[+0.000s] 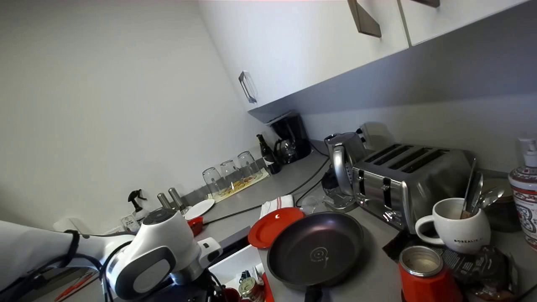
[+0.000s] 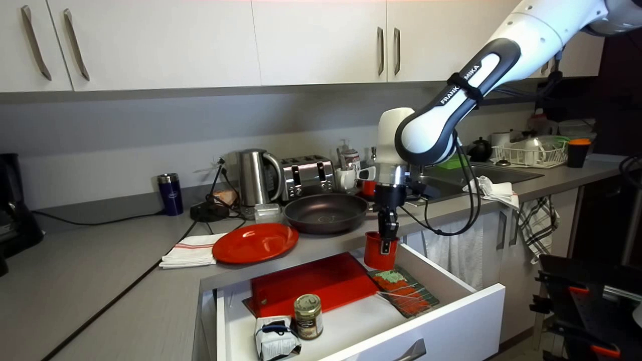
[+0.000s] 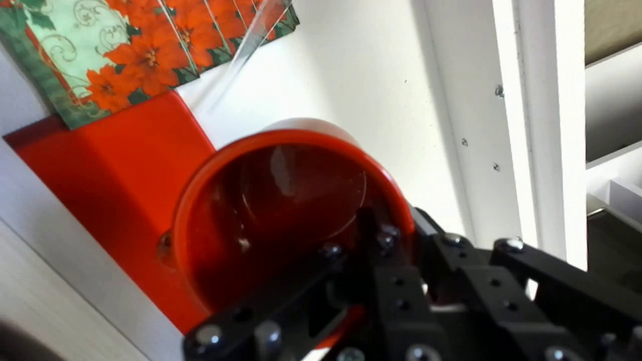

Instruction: Pick up the red cup and put it in the drawer

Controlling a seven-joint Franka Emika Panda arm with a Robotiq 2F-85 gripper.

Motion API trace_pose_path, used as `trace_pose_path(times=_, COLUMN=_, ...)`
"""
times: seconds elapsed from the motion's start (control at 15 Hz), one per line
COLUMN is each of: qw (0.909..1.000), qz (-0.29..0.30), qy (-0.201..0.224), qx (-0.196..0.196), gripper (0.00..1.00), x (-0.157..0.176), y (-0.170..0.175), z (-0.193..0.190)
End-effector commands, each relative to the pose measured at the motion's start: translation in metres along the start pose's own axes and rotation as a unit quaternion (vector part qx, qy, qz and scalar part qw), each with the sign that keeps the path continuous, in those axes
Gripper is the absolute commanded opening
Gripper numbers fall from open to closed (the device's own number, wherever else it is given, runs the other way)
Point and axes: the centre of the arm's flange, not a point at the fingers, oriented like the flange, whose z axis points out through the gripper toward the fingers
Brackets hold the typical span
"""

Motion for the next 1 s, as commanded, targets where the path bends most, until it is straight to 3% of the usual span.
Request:
trace_pose_path(times=0.0, qw=0.9982, qz=0.06, qy=0.004, qx=0.0, gripper=0.05, x=-0.005, y=0.005, z=0.011)
trace_pose_path(times=0.53, qw=0.9873, qz=0.158, qy=-0.005, qx=0.015, gripper=0.05, x=-0.018, y=0.012, z=0.037)
trace_pose_path(times=0.93, qw=0.9671, qz=0.248, qy=0.035, qx=0.043, gripper=0.05, x=-0.012, y=0.018, z=0.071)
